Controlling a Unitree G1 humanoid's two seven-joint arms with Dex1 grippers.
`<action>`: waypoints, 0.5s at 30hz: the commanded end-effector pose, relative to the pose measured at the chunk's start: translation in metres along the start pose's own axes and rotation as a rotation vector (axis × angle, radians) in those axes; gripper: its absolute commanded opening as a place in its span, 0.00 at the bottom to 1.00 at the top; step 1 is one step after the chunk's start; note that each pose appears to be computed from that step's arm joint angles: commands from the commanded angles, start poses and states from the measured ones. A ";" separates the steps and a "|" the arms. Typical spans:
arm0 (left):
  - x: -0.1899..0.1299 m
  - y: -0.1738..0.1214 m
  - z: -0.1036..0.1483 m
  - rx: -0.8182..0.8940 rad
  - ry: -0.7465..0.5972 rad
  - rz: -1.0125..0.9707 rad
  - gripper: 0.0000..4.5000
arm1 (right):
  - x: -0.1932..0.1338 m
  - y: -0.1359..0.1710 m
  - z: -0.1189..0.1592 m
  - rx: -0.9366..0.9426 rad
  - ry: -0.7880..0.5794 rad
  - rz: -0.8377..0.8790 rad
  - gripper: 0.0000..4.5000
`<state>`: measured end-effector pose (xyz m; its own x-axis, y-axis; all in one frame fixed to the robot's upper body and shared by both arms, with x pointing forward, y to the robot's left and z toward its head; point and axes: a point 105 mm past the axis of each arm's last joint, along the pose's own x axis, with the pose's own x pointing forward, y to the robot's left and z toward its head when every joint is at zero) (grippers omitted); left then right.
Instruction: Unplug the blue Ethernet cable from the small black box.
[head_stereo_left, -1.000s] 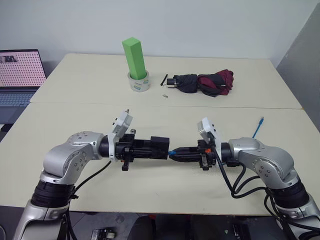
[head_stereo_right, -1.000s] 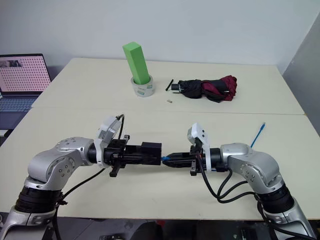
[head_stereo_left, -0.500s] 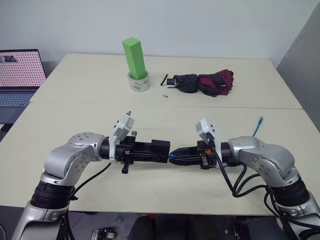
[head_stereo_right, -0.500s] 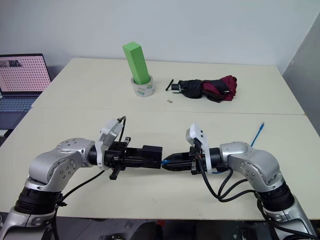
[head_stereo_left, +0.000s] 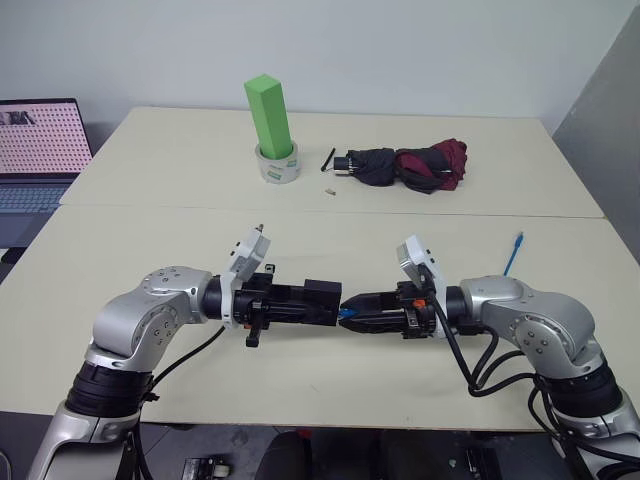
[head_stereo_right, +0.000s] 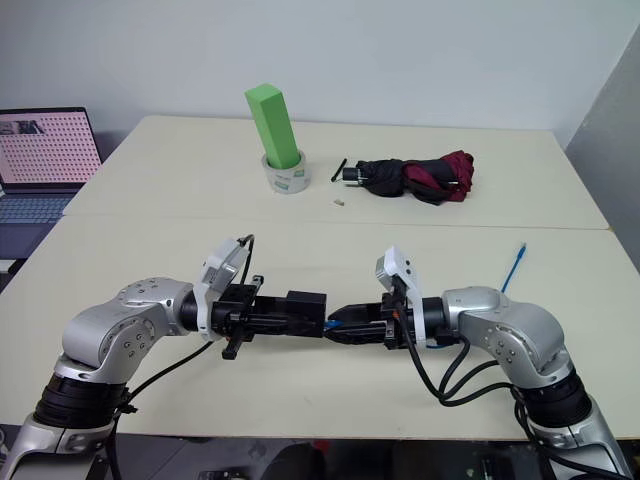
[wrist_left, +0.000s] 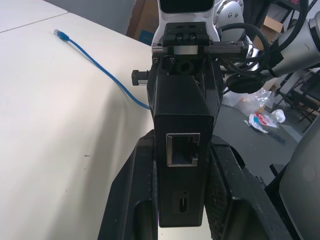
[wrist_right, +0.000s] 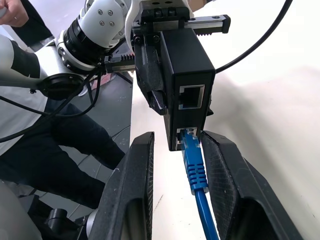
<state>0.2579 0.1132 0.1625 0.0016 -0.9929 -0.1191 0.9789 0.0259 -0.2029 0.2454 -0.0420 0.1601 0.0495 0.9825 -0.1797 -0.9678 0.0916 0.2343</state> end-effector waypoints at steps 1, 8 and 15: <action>0.000 -0.003 0.008 0.027 -0.027 -0.010 0.18 | 0.001 0.004 0.006 -0.037 -0.013 0.013 0.34; 0.001 -0.004 0.008 0.027 -0.030 -0.012 0.18 | 0.000 0.003 0.004 -0.048 0.004 0.008 0.30; 0.002 -0.005 0.008 0.028 -0.024 -0.023 0.18 | -0.001 0.000 0.004 -0.068 0.020 0.004 0.01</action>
<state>0.2575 0.1122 0.1627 -0.0016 -0.9937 -0.1118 0.9781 0.0218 -0.2072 0.2475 -0.0436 0.1570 0.0588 0.9772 -0.2038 -0.9729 0.1018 0.2075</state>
